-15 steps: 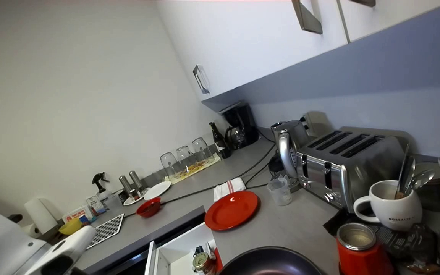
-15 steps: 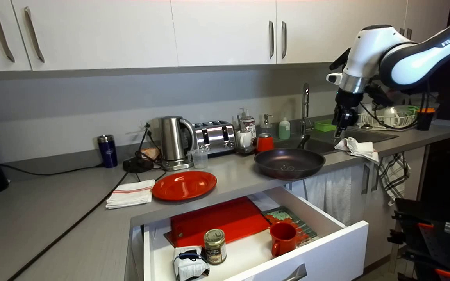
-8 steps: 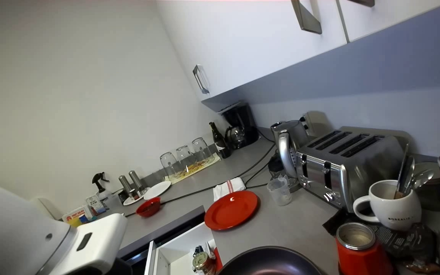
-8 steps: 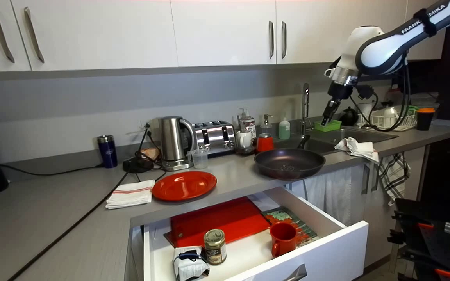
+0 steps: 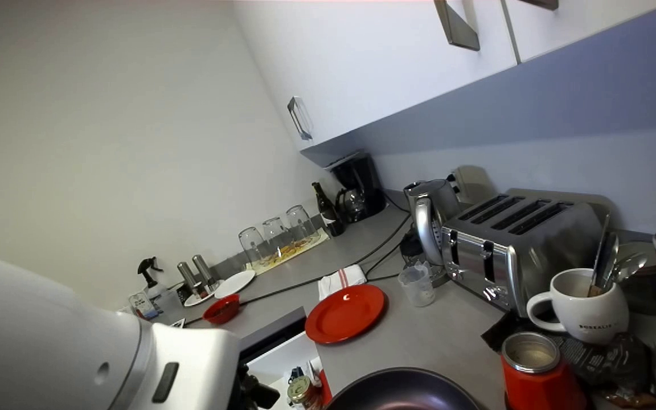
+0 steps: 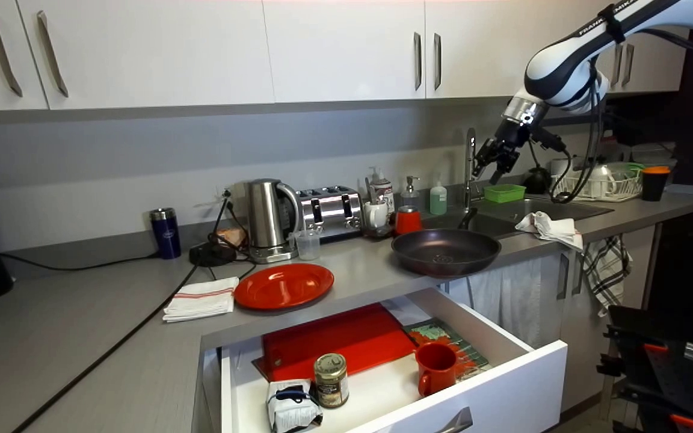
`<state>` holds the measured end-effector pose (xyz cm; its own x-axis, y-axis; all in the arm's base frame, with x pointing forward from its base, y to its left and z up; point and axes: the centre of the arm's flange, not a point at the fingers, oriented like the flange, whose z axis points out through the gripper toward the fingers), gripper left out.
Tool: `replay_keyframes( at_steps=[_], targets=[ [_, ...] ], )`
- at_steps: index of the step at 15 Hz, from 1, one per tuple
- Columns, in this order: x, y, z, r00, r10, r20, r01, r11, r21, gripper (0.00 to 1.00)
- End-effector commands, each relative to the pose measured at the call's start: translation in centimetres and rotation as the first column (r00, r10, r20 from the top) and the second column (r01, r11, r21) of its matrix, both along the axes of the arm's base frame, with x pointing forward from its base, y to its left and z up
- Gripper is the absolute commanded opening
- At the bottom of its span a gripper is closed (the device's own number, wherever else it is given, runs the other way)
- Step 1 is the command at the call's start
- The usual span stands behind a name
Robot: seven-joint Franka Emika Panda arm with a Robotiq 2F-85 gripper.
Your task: Move the black pan to the left
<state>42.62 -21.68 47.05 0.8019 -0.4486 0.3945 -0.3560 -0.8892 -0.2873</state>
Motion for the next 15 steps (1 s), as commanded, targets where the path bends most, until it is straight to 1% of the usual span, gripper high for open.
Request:
replay_keyframes(
  at_steps=[1,3,6,10,12,15],
  targets=[
    [1.4,-3.3,-0.8,0.987,-0.151,0.050,0.143,0.981,0.130,1.00],
    [1.4,-4.9,-1.4,0.968,-0.242,0.068,0.225,0.955,0.194,1.00],
    [0.9,-7.7,-2.5,0.932,-0.355,0.081,0.326,0.912,0.248,1.00],
    [-0.1,-11.2,-3.6,0.874,-0.478,0.092,0.439,0.855,0.275,1.00],
    [-0.6,-12.7,-4.6,0.838,-0.537,0.094,0.497,0.823,0.275,1.00],
    [-0.6,-14.4,-7.0,0.794,-0.604,0.070,0.564,0.775,0.285,1.00]
  ],
)
